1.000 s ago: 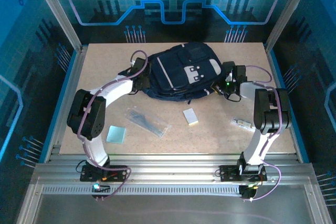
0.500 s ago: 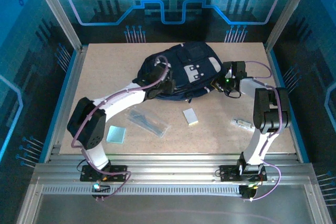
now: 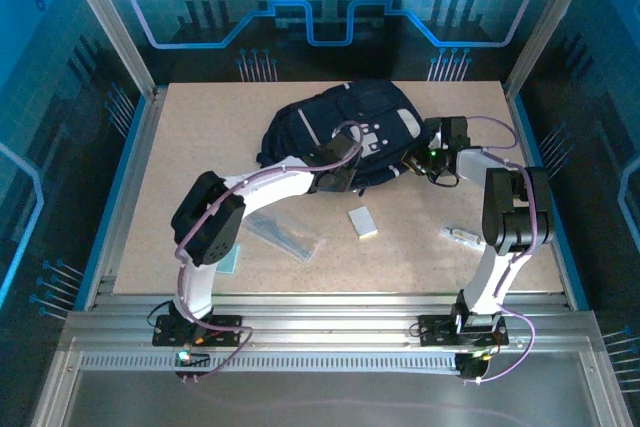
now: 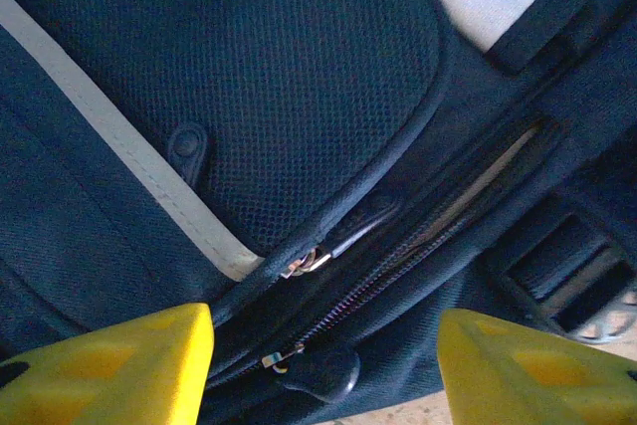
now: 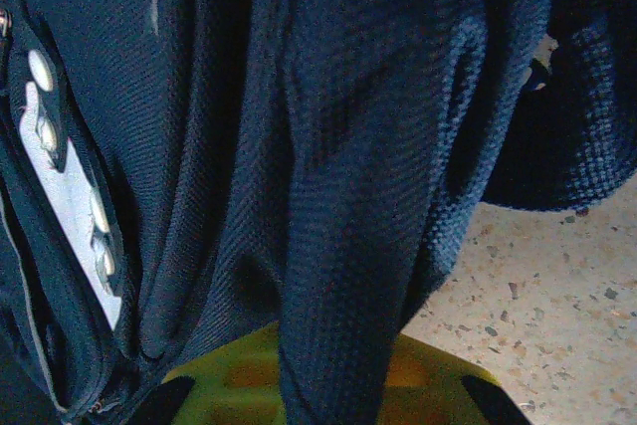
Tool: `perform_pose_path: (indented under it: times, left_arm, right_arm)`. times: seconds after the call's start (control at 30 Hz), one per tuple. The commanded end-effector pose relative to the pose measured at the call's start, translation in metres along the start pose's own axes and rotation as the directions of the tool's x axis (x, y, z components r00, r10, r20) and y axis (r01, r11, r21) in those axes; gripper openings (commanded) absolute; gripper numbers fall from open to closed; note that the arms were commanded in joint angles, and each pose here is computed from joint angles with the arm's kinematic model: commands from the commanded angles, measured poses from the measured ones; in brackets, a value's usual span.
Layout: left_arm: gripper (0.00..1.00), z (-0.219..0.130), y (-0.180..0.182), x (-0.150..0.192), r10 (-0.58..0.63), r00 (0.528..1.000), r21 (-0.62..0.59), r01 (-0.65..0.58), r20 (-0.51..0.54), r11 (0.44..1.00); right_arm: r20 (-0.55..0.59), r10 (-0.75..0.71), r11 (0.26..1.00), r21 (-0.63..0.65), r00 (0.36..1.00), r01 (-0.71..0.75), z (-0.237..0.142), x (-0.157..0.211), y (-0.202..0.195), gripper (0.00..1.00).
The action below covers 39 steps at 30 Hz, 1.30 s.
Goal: Pack the student bag
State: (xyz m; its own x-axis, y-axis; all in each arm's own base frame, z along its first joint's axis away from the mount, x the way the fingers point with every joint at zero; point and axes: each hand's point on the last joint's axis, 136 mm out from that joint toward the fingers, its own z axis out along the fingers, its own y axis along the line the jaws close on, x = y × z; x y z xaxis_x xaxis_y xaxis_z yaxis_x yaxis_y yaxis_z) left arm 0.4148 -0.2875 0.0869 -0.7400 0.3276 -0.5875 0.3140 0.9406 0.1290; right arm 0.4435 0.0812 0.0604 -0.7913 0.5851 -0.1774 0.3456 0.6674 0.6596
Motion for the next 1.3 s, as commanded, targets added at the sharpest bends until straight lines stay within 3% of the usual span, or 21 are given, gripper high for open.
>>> perform_pose_path:
  times: [0.0, 0.2, 0.37, 0.4, 0.6, 0.87, 1.0, 1.1, 1.23, 1.27]
  left_arm:
    - [0.59, 0.007, 0.009, 0.008, 0.045, 0.998, -0.08, -0.049, -0.047, 0.996]
    - [0.41, 0.021, 0.011, 0.017, 0.052, 0.995, -0.114, -0.062, -0.083, 0.992]
    - [0.03, 0.022, 0.016, 0.018, 0.035, 0.996, -0.12, -0.045, -0.087, 0.992]
    - [0.0, 0.022, 0.017, 0.02, 0.032, 0.995, -0.121, -0.043, -0.092, 0.992]
    - [0.0, 0.014, 0.037, 0.03, -0.086, 0.99, -0.063, 0.08, -0.109, 0.995]
    - [0.0, 0.01, 0.137, 0.038, -0.341, 0.939, -0.182, 0.328, -0.047, 0.927]
    - [0.0, 0.005, 0.166, 0.028, -0.394, 0.919, -0.215, 0.39, 0.028, 0.895]
    - [0.0, -0.001, 0.166, 0.014, -0.415, 0.908, -0.162, 0.419, 0.056, 0.894]
    - [0.0, -0.019, 0.127, -0.002, -0.437, 0.897, 0.068, 0.433, 0.061, 0.899]
    - [0.0, -0.029, 0.117, -0.008, -0.449, 0.891, 0.132, 0.437, 0.073, 0.889]
  right_arm:
    - [-0.002, -0.041, 0.998, -0.054, 0.999, 0.041, 0.001, -0.001, 0.02, 0.01]
    - [0.001, -0.039, 0.998, -0.049, 0.999, 0.039, -0.002, -0.002, 0.017, 0.01]
    - [0.008, -0.034, 0.998, -0.046, 0.999, 0.034, -0.004, -0.003, 0.014, 0.0]
    - [0.009, -0.033, 0.998, -0.046, 0.999, 0.034, -0.004, -0.003, 0.014, 0.01]
    - [0.035, -0.017, 1.0, -0.026, 0.999, 0.018, -0.008, -0.011, 0.005, 0.0]
    - [0.07, -0.016, 1.0, 0.012, 0.997, 0.015, -0.016, -0.02, -0.006, 0.0]
    - [0.069, -0.02, 1.0, 0.017, 0.997, 0.019, -0.014, -0.023, -0.008, 0.0]
    - [0.065, -0.028, 1.0, 0.009, 0.997, 0.028, -0.012, -0.029, -0.003, 0.0]
    - [0.056, -0.064, 0.998, -0.014, 0.996, 0.065, -0.007, -0.041, 0.016, 0.01]
    - [0.05, -0.076, 0.997, -0.018, 0.996, 0.077, -0.005, -0.044, 0.021, 0.07]
